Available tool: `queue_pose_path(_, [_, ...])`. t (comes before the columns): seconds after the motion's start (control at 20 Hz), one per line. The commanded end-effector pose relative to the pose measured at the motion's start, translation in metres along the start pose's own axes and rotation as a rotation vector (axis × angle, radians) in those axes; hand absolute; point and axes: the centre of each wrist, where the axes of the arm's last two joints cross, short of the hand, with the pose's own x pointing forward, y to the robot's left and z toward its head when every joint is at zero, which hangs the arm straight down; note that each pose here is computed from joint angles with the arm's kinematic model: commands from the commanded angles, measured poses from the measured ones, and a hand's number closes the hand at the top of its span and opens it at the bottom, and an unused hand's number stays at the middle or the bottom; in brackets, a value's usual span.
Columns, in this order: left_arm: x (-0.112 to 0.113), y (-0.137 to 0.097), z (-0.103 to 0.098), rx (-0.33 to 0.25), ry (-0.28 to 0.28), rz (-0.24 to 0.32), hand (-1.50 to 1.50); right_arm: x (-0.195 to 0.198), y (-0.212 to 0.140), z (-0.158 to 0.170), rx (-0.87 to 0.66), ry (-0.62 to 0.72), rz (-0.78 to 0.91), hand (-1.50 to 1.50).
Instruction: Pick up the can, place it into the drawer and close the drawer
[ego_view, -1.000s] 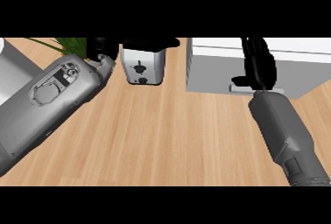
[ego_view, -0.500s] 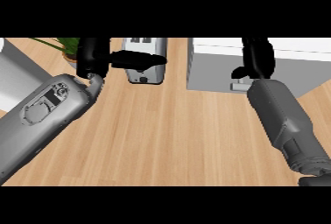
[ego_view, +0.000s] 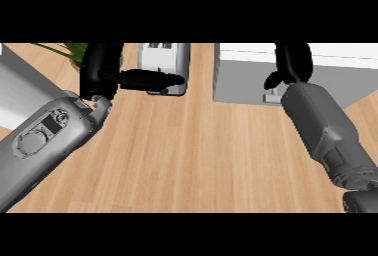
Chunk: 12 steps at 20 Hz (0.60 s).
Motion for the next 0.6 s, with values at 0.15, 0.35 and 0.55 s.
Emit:
queue_pose_path(0.15, [-0.01,0.008,0.003,0.025,-0.007,-0.005,-1.5,0.044,-0.013,-0.022,-0.101,-0.025,-0.273,-1.5])
queue_pose_path(0.35, [-0.026,0.003,0.016,0.008,0.006,-0.006,-1.5,0.05,-0.021,-0.031,-0.099,0.009,-0.415,-1.5])
queue_pose_path(0.55, [-0.02,0.026,0.01,0.025,-0.001,-0.004,-1.5,0.05,-0.019,-0.029,-0.118,0.035,-0.555,-1.5])
